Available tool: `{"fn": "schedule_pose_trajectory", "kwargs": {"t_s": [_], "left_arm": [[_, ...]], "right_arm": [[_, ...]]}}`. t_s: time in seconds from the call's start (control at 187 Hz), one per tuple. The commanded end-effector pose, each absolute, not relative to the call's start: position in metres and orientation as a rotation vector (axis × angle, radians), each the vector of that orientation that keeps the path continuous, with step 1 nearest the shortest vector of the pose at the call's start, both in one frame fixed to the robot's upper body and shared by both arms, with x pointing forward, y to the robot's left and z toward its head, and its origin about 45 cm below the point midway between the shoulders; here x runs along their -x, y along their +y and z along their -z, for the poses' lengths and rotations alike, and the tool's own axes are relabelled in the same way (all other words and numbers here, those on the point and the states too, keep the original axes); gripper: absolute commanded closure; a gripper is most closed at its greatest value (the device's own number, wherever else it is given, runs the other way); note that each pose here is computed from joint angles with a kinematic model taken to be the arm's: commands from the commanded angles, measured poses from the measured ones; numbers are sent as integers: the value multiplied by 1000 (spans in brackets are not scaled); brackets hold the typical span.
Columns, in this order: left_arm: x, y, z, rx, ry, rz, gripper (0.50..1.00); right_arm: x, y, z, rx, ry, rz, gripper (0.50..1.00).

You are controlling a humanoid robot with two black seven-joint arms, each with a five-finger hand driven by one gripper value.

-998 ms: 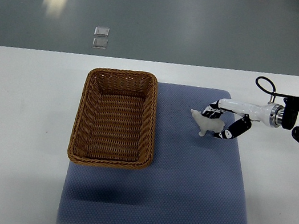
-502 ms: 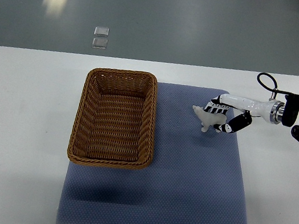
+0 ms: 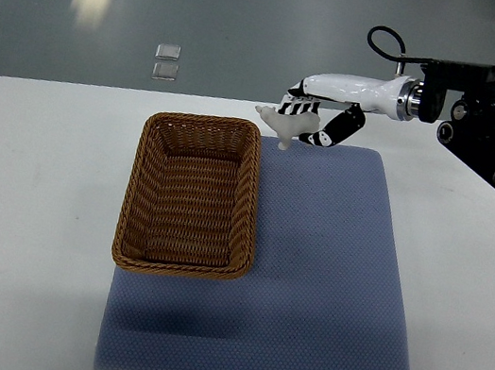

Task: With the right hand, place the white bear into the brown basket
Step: 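Lift the bear and carry it over the brown wicker basket, then open the right hand to drop the bear into the basket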

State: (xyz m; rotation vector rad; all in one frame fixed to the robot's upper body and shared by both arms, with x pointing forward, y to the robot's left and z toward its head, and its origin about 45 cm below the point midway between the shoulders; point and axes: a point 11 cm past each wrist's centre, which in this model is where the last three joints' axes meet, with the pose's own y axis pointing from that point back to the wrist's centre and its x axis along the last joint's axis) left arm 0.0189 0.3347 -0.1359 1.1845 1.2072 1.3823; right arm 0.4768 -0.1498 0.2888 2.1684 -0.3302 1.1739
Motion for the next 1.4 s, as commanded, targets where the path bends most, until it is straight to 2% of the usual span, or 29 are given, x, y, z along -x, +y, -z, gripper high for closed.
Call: {"fn": "schedule_pose_trajectory", "kwargs": {"t_s": [0.0,0.299,0.55,0.608,0.651,0.72,0.742,0.913,1.163,1.318,1.393], "left_arm": [[-19,335,136,-1184,1207,-1382,500],[-19,334,136,-1183,1208,-1381,500],[-19,334,136,-1183,1208,-1381,500],[-19,334,136,-1181,1207,-1381,500],[-19,334,136,-1182,1208,-1380,500],[-19,333,136,-1181,1209,-1379,500],[-19,333,136,-1181,1209,-1379,500],[-19,332,136,-1178,1209,-1377,500],[-19,333,136,-1181,1207,-1378,500],[-19,334,136,-1182,1208,-1380,500],[-19,334,136,-1182,1208,-1380,500]], "right_arm": [[-474,-115,-298,-2156,-242,-1239,1000],[-457,-46,-288,-2138,-66,-1316,1000],[-462,-52,-275,-2080,-54,-1310,1000],[-462,-53,-274,-2079,-58,-1308,908],[-462,-53,-273,-2079,-58,-1304,869],[-462,-54,-272,-2081,-61,-1301,742],[-462,-54,-271,-2085,-63,-1297,728],[-464,-57,-272,-2084,-79,-1293,695],[-468,-55,-279,-2104,-130,-1313,693],[-481,-75,-298,-2238,-350,-1225,693],[-492,-106,-296,-2309,-537,-1106,693]]}}
